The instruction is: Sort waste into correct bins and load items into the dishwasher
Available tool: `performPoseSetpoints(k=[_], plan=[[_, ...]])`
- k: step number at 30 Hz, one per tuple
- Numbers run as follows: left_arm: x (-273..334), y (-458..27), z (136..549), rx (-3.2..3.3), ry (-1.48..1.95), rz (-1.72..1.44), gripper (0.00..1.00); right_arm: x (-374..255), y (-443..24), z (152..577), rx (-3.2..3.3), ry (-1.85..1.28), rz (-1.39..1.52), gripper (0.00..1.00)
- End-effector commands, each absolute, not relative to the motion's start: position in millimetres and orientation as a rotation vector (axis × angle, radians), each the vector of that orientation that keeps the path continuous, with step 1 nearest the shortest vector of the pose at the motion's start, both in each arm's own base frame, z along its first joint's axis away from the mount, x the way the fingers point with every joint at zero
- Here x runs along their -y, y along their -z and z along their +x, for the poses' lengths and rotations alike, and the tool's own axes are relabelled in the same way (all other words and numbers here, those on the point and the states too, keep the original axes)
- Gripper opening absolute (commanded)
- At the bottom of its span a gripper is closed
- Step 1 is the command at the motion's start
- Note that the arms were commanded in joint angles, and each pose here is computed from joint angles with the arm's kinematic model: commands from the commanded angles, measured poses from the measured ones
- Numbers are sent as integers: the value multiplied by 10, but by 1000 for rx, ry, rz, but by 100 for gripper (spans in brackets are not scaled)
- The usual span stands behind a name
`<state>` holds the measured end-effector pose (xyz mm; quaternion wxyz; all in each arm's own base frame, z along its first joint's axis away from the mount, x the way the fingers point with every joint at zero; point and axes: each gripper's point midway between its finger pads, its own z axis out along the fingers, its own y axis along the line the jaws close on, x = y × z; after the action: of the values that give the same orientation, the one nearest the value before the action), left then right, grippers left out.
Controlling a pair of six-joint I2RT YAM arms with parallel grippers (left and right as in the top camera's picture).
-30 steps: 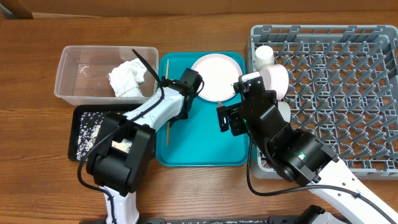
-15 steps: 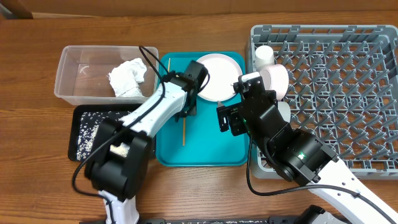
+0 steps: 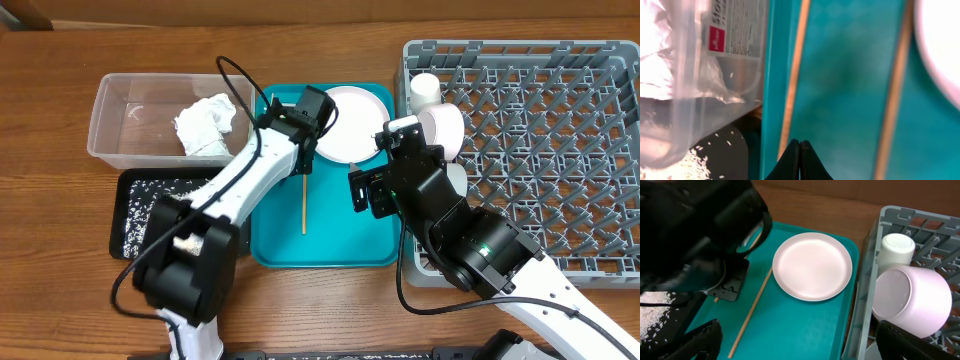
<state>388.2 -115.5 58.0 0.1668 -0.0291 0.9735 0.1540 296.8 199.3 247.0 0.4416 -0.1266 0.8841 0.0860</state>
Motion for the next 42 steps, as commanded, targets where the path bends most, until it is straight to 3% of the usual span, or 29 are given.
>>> performPoseSetpoints(k=[1,15,25,33,42], plan=[[961,-414,3896,-2748,-627,-58,4,-1969,-2495,2991,-2185,-202,-300,100],[768,-40,3943,-2703,-853,-55,4,-1968,-2495,2991,-2184,-201,-300,100],[1038,47,3854,-2824,-660,7,4,-1969,-2496,2991,-2184,-202,-300,100],[1323,-445,3963,-2755,-435,-13,4,-1969,-2496,2991,-2184,-202,-300,100],[1132,-1515,4057,-2555,-323,-158,8,-1969,-2496,2991,-2184,-202,-300,100]])
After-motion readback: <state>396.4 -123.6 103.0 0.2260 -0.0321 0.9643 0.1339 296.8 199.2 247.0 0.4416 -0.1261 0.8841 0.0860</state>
